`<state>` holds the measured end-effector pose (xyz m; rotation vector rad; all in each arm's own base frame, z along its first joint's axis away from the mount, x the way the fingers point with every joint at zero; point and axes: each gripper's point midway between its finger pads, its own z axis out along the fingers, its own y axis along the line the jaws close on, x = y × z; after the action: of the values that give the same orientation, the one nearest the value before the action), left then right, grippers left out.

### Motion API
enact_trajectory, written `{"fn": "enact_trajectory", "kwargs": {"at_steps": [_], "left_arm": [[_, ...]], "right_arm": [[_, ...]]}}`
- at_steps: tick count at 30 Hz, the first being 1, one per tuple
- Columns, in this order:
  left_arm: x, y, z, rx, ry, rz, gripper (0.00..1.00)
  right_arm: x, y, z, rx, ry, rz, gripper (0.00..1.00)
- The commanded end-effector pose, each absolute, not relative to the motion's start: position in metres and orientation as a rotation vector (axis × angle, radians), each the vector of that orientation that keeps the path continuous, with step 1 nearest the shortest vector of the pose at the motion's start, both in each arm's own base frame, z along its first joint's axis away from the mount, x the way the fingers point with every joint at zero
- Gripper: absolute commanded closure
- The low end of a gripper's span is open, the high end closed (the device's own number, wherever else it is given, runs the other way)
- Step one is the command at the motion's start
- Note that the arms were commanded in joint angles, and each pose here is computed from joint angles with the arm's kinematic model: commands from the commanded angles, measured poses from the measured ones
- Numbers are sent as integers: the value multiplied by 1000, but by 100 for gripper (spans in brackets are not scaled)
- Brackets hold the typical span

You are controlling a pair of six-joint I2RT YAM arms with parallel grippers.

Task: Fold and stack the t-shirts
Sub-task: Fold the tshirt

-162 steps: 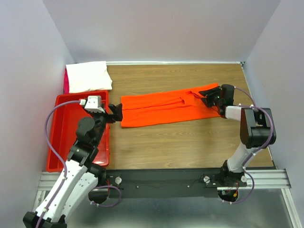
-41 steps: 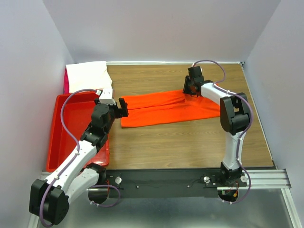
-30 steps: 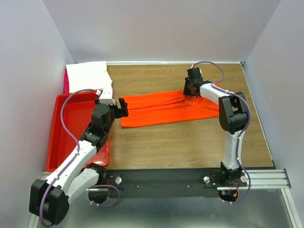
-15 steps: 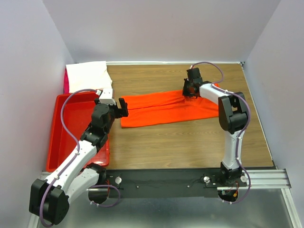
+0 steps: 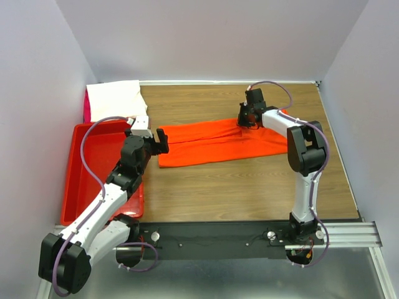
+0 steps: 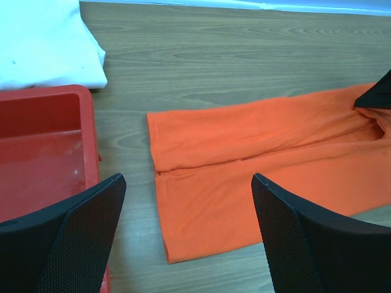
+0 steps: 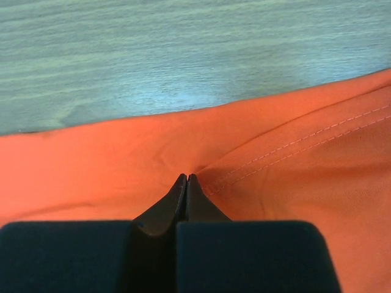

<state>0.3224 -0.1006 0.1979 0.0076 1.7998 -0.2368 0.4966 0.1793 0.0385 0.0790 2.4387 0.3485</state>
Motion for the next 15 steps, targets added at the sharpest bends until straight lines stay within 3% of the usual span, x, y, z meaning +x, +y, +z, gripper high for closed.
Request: {"fn": "enact_trajectory", "kwargs": {"at_steps": [1,3,4,8,15], "left_arm": [[327,-107,216,23,1754,-263,9],[328,-108,215,28,1759,-270,9],[328,-110,214,33,1761,-274,9],[334,-121,206,84,1800,-304,9],[380,-151,191,161,1955,-312,11]], "right_arm": [[491,192,56,30,2408,417,95],[489,191,59,44,2405,420,84],[489,191,64,50,2395,424,73],[484,184,103,92,2322,420,54],[448,125,106,347,2324,419,46]]}}
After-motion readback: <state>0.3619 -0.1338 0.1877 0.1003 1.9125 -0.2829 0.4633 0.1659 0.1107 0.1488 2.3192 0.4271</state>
